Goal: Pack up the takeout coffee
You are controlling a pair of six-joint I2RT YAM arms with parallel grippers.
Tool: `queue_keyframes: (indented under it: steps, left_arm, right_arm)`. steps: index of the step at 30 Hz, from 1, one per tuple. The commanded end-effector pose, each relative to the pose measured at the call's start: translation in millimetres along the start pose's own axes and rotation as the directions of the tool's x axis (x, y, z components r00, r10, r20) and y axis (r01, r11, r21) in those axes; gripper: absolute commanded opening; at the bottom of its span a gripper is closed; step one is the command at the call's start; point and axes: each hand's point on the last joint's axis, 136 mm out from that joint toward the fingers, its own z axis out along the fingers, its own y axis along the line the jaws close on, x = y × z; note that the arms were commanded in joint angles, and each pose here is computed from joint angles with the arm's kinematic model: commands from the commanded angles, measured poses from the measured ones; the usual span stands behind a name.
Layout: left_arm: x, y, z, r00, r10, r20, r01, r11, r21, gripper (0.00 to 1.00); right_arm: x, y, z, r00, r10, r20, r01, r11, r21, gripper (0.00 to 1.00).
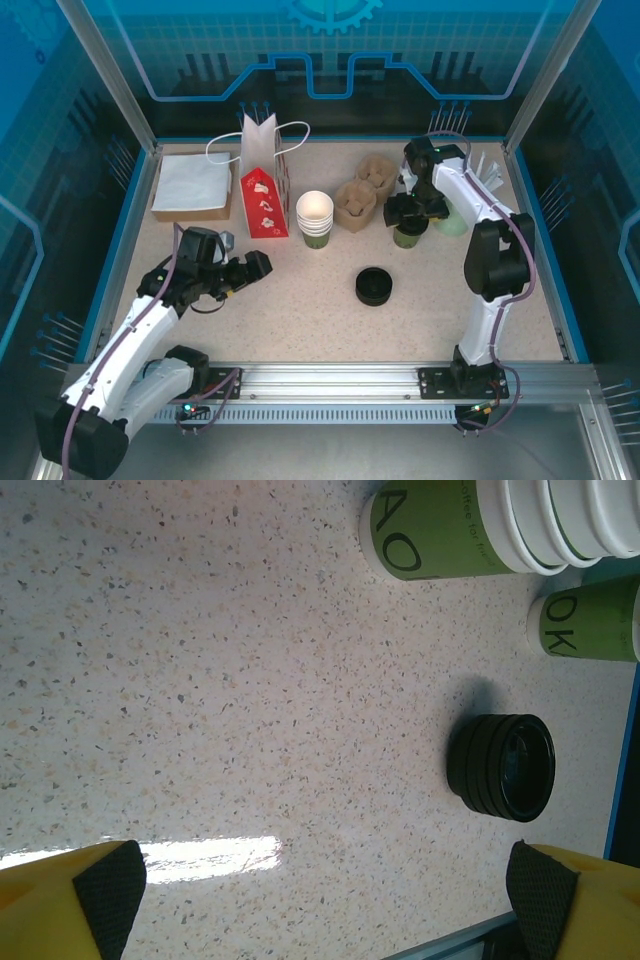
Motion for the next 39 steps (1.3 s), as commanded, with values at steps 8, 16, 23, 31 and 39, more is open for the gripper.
queue_keyframes:
  steps: [8,16,23,31,39]
  left_arm:
    - [-8.1,-10.5,-10.5,1.0,0.019,0.013,-0.019,1.0,0.012,0.98]
    - [-12.8,-13.4,-20.5,0.999,0.036,0.033,-0.036,0.999,0.001,0.98]
    - [-32.9,-38.3,-55.6,0.991,0.087,0.102,-0.088,0.996,-0.001,0.93]
    - [-99.6,-69.2,-115.1,0.947,0.255,0.195,-0.207,0.949,-0.237,0.84]
    - [-176.3,-82.2,-113.8,0.903,0.397,0.167,-0.28,0.836,-0.473,0.8]
  right_arm:
    - [10.6,-9.3,-52.3,0.996,0.031,0.085,-0.031,1.0,-0.004,1.0]
    - [37.8,-0.1,-124.3,0.955,0.014,0.297,0.005,0.998,-0.064,0.99]
    - [76.9,28.5,-175.2,0.841,0.085,0.534,0.064,0.965,-0.254,0.95]
    - [111.5,44.0,-165.7,0.824,0.214,0.524,0.023,0.912,-0.409,0.92]
    - [121.9,36.0,-159.9,0.83,0.205,0.518,0.0,0.93,-0.368,0.91]
